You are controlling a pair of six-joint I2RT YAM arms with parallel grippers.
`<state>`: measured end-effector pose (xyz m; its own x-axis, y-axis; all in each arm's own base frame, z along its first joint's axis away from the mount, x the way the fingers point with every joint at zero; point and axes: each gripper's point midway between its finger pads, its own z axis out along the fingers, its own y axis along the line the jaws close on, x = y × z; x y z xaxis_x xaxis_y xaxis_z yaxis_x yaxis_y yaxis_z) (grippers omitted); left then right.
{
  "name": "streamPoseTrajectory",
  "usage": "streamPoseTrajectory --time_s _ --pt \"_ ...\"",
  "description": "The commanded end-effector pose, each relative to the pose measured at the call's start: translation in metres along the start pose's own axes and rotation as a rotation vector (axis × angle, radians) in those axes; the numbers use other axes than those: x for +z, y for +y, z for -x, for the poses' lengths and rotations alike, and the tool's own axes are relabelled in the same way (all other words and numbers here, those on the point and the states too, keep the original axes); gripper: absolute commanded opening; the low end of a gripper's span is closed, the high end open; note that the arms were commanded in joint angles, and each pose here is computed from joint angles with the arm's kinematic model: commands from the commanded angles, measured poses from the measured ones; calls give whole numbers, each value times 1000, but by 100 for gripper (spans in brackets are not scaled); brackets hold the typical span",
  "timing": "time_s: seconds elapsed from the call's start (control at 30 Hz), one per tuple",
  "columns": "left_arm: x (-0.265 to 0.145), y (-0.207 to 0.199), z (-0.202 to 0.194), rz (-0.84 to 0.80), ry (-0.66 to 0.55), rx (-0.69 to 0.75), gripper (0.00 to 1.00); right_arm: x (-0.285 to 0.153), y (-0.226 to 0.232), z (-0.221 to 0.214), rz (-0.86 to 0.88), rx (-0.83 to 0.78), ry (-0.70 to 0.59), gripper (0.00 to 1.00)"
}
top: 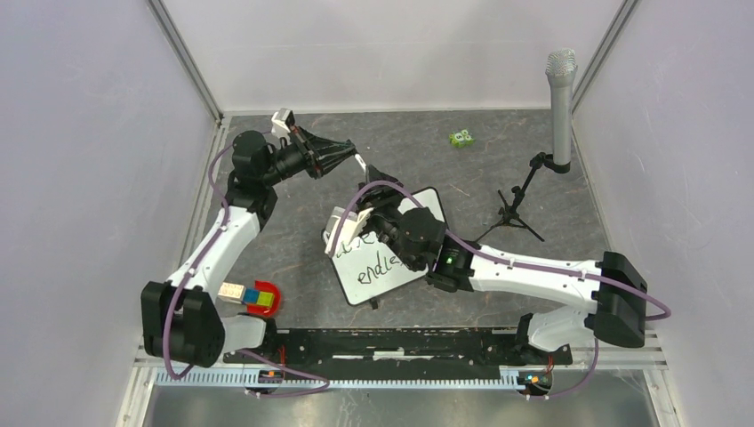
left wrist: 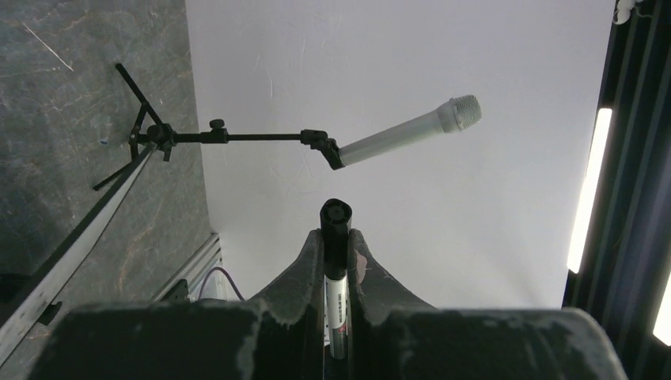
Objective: Write a sentence on the whiteboard
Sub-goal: Insert the whiteboard marker without the cap into the pen cap, then put down the whiteboard marker at the center of the board.
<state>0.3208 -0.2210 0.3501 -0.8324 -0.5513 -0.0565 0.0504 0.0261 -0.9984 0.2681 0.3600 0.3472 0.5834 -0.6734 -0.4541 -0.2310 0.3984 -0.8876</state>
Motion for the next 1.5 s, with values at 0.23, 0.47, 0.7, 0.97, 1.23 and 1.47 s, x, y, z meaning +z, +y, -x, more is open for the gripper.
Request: streamPoseTrajectory --time_s 0.23,0.47,0.7,0.97,1.23,1.47 --pt "3 -4 59 -23 -85 -5 2 -17 13 7 110 14 -92 79" --pt "-8 36 102 97 -143 102 2 -22 7 12 175 110 -87 92" --pt "-42 93 143 390 -199 324 2 -31 4 6 280 242 -53 98" --pt "-79 160 163 742 -92 454 2 -41 0 0 334 336 -9 98" --pt "-112 221 162 988 138 527 2 -52 0 -9 387 407 38 98" --pt "-141 273 136 1157 294 480 2 -61 23 -26 533 473 115 98"
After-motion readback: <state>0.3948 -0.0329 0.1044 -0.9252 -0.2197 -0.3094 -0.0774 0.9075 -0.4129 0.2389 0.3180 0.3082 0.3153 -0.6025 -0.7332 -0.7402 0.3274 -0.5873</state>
